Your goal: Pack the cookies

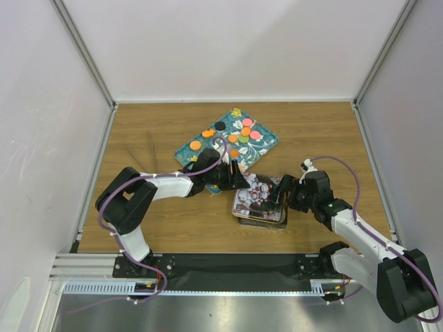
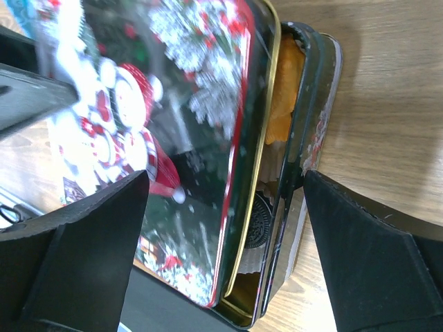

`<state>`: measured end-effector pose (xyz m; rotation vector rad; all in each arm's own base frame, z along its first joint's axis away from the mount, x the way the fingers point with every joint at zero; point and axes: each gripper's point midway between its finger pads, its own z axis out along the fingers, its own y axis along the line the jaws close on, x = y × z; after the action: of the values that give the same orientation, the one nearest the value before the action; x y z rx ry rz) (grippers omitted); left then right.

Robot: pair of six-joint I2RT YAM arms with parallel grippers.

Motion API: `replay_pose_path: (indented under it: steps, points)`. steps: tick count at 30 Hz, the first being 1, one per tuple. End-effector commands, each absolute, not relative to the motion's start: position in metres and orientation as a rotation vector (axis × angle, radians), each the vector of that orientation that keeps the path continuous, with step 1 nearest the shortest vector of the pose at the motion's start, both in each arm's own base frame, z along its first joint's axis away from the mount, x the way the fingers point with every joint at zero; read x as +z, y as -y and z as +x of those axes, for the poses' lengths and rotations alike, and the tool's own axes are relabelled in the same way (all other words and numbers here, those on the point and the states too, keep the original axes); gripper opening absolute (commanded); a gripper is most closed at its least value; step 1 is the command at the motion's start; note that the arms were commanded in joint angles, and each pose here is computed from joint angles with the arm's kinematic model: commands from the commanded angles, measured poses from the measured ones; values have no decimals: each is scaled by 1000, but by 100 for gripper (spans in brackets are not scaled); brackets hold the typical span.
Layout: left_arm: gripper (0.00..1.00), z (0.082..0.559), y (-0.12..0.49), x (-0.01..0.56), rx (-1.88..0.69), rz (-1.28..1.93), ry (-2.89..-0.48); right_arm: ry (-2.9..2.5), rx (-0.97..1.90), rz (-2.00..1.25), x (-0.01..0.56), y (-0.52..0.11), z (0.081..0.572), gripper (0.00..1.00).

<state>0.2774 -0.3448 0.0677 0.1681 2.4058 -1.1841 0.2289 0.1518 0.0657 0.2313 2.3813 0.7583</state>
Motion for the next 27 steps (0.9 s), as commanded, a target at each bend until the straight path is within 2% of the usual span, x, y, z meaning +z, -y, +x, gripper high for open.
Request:
replay_pose_path:
  steps: [1,15,27]
  points:
    - [55,264,335,40,-1073,228,-2508,-2254,880,159,107,-172,246,100]
    - [59,250,347,52,-1126,266,-2506,-2233,893,172,112,-172,250,100]
    - [58,247,349,59,-1041,251,-2488,-2223,908,192,110,-172,250,100]
